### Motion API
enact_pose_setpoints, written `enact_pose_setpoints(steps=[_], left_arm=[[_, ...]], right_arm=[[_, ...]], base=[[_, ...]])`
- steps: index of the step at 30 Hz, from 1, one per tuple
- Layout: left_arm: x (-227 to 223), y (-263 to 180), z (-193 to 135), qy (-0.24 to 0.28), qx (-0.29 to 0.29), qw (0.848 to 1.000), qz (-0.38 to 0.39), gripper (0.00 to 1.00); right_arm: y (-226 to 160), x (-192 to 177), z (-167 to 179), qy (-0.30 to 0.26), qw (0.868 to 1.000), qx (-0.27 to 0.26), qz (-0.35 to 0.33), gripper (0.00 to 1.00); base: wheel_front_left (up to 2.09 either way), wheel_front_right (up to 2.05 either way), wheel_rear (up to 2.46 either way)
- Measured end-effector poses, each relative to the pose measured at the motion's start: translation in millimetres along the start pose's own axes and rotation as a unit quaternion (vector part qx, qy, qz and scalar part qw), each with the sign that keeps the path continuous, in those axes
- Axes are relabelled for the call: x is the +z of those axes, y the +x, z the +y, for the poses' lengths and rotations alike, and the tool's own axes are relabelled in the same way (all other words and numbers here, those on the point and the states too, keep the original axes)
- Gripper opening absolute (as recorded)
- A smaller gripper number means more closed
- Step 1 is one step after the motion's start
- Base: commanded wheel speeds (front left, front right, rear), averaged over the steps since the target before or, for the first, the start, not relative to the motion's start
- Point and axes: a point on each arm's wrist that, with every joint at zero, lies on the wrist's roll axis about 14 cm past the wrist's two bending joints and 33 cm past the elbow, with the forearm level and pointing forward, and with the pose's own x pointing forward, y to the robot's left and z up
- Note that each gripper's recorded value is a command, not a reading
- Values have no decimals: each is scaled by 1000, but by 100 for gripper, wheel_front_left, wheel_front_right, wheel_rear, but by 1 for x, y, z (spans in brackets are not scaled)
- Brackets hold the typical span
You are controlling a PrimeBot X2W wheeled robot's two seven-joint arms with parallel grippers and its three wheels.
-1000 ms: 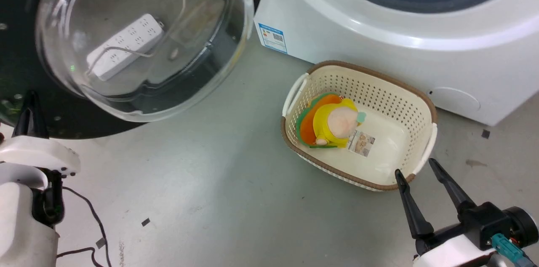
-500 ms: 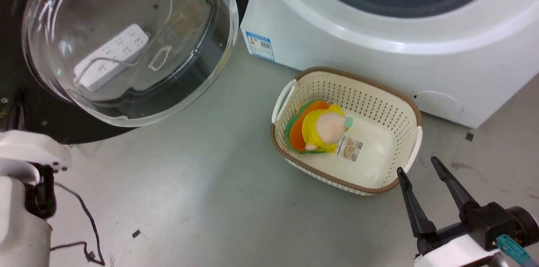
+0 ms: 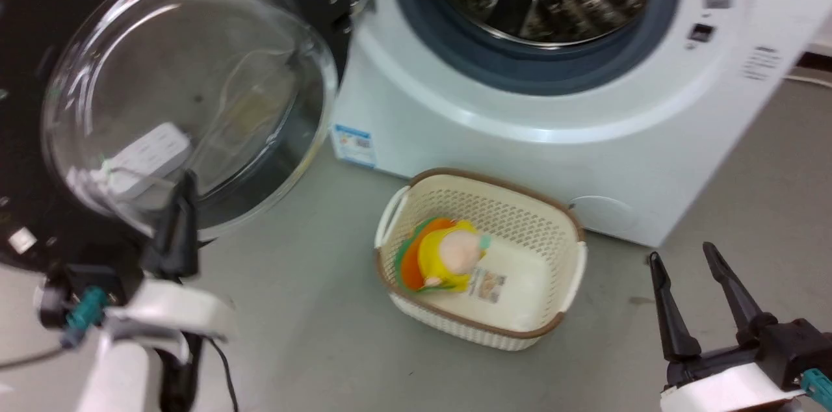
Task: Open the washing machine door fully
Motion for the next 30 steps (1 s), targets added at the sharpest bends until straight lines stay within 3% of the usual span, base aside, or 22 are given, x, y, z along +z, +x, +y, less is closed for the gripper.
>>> enact_pose_setpoints(steps=[11,12,13,20,30], left_arm=[[-8,-26,-87,-95,-70,993,2,0],[-11,-29,-94,-94,-77,993,7,44],[-14,-32,-101,-91,-86,992,12,100],[-20,-49,-144,-92,-135,986,27,100],[-39,-58,-162,-89,-159,981,59,100]], right_arm=[[-53,36,-47,-29,995,-88,-36,100],[-59,37,-50,-29,994,-95,-36,100],[-64,38,-53,-28,994,-102,-36,100],[-92,39,-66,-23,990,-136,-35,100],[-107,28,-73,-19,988,-155,-16,100]], base=[[0,0,0],[0,0,0],[0,0,0],[0,0,0],[0,0,0]])
